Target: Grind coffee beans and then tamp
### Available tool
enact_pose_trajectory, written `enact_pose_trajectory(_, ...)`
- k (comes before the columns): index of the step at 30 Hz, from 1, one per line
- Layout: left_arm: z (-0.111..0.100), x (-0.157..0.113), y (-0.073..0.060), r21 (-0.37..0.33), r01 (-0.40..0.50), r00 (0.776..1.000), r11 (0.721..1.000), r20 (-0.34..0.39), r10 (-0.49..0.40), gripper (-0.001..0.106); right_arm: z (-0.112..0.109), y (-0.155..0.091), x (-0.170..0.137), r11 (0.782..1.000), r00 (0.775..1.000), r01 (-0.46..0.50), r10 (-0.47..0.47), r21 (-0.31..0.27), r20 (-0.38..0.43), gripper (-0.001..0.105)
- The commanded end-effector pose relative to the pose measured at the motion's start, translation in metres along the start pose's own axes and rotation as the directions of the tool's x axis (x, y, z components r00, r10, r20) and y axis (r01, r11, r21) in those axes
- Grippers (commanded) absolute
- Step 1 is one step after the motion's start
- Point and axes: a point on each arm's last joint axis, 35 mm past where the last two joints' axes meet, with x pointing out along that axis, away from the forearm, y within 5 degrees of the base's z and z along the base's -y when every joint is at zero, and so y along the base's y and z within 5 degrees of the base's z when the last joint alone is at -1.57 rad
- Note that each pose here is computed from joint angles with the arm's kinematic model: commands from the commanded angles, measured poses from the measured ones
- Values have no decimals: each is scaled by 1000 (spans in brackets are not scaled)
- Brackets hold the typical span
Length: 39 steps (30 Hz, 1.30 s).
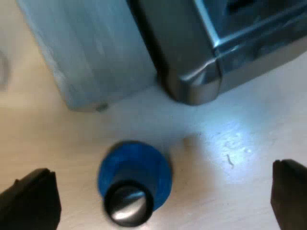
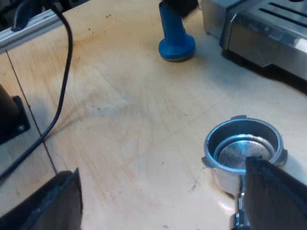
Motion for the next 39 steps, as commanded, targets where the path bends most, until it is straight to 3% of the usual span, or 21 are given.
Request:
enact_pose_trajectory(1, -4, -31, -4, -5, -4, 997, 1000, 78, 4, 90, 4, 1, 0, 997, 999, -34, 33, 69, 18, 70)
enact_pose_trajectory(6, -13, -61, -7, -46, 12, 983, 999, 182, -3, 90, 22, 4, 0, 985, 986, -156, 152, 68, 61, 70)
enact_pose_trajectory(9, -22, -84, -10, -47, 24, 961, 999, 277, -10, 90, 38, 5, 1, 980, 982, -186, 186, 70, 11, 70)
enact_pose_trajectory(11, -27, -96, -11, -45, 30, 945, 999, 326, -14, 90, 45, 5, 1, 979, 979, -188, 193, 75, -66, 70)
enact_pose_trajectory(17, -55, -141, -15, -14, 45, 863, 999, 505, -31, 90, 79, 2, -8, 980, 960, -182, 195, 83, -199, 70)
enact_pose_trajectory(19, -67, -155, -16, -1, 49, 820, 999, 571, -39, 90, 92, 0, -13, 983, 958, -165, 179, 80, -224, 70)
enact_pose_trajectory(21, -68, -157, -16, 0, 49, 816, 999, 576, -40, 90, 101, -3, -16, 986, 959, -145, 159, 76, -234, 70)
enact_pose_trajectory(22, -78, -169, -17, 10, 52, 777, 999, 628, -47, 90, 106, -6, -18, 988, 960, -134, 149, 82, -236, 70)
enact_pose_trajectory(23, -80, -173, -17, 14, 52, 765, 999, 642, -49, 90, 108, -8, -19, 988, 962, -126, 142, 85, -234, 70)
enact_pose_trajectory(26, -84, -185, -19, 22, 54, 732, 998, 679, -54, 90, 112, -20, -21, 983, 958, -108, 142, 146, -249, 70)
enact_pose_trajectory(28, -84, -197, -20, 28, 54, 706, 998, 705, -58, 90, 110, -38, -23, 967, 953, -105, 165, 233, -255, 70)
enact_pose_trajectory(32, -84, -207, -21, 29, 59, 684, 998, 727, -62, 90, 103, -66, -28, 939, 953, -56, 152, 340, -261, 70)
enact_pose_trajectory(36, -84, -208, -21, 24, 66, 681, 998, 730, -62, 90, 94, -98, -41, 896, 961, 37, 89, 442, -261, 70)
enact_pose_trajectory(39, -80, -205, -21, 7, 69, 695, 998, 717, -53, 90, 89, -119, -57, 861, 966, 128, 3, 492, -257, 70)
